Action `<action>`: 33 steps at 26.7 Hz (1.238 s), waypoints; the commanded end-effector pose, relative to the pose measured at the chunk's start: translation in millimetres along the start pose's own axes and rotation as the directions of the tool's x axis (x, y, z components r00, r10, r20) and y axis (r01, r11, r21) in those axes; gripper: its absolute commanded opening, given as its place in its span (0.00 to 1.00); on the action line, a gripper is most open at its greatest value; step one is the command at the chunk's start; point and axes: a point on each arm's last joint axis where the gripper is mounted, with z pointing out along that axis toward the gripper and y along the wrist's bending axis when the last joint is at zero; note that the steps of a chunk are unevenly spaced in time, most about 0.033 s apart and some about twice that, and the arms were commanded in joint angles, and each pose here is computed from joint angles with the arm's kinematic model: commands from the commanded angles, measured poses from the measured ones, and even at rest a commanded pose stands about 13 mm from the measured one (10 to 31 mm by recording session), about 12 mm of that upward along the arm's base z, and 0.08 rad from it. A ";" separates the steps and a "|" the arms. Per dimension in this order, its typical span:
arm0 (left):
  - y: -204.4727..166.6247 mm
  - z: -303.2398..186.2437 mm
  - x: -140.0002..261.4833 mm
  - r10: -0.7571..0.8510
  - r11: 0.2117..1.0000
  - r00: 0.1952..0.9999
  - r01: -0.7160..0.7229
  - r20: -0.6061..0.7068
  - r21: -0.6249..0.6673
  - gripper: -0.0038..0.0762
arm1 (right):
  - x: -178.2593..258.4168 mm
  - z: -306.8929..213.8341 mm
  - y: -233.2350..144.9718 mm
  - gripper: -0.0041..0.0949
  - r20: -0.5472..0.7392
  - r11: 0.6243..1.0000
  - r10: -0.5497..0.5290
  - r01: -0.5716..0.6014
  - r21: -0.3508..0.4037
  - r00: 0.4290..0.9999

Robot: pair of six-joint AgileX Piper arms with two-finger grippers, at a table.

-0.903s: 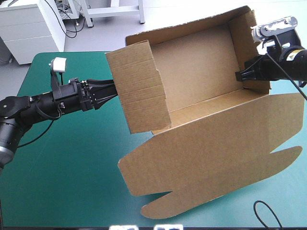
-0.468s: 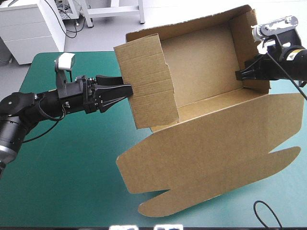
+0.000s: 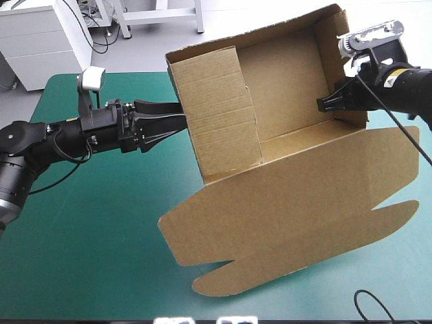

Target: Fold the box

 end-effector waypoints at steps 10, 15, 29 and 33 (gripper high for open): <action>-24.5 14.7 -30.7 0.135 0.927 0.990 -0.142 -0.044 -0.347 0.69 | -20.4 18.2 12.9 0.03 0.127 0.997 0.075 -0.077 0.011 0.989; -22.0 18.7 -35.8 0.170 0.844 0.983 -0.179 -0.064 -0.505 0.69 | -24.7 27.3 15.5 0.03 0.155 0.994 0.109 -0.110 -0.005 0.982; 4.2 66.8 -44.8 0.042 0.706 0.987 -0.139 -0.154 -0.695 0.60 | -28.6 41.1 19.7 0.03 0.173 0.991 0.134 -0.132 -0.022 0.976; 0.1 67.9 -52.2 0.056 0.686 0.991 -0.124 -0.118 -0.717 0.51 | -28.0 46.0 22.0 0.03 0.157 0.987 0.159 -0.153 -0.052 0.975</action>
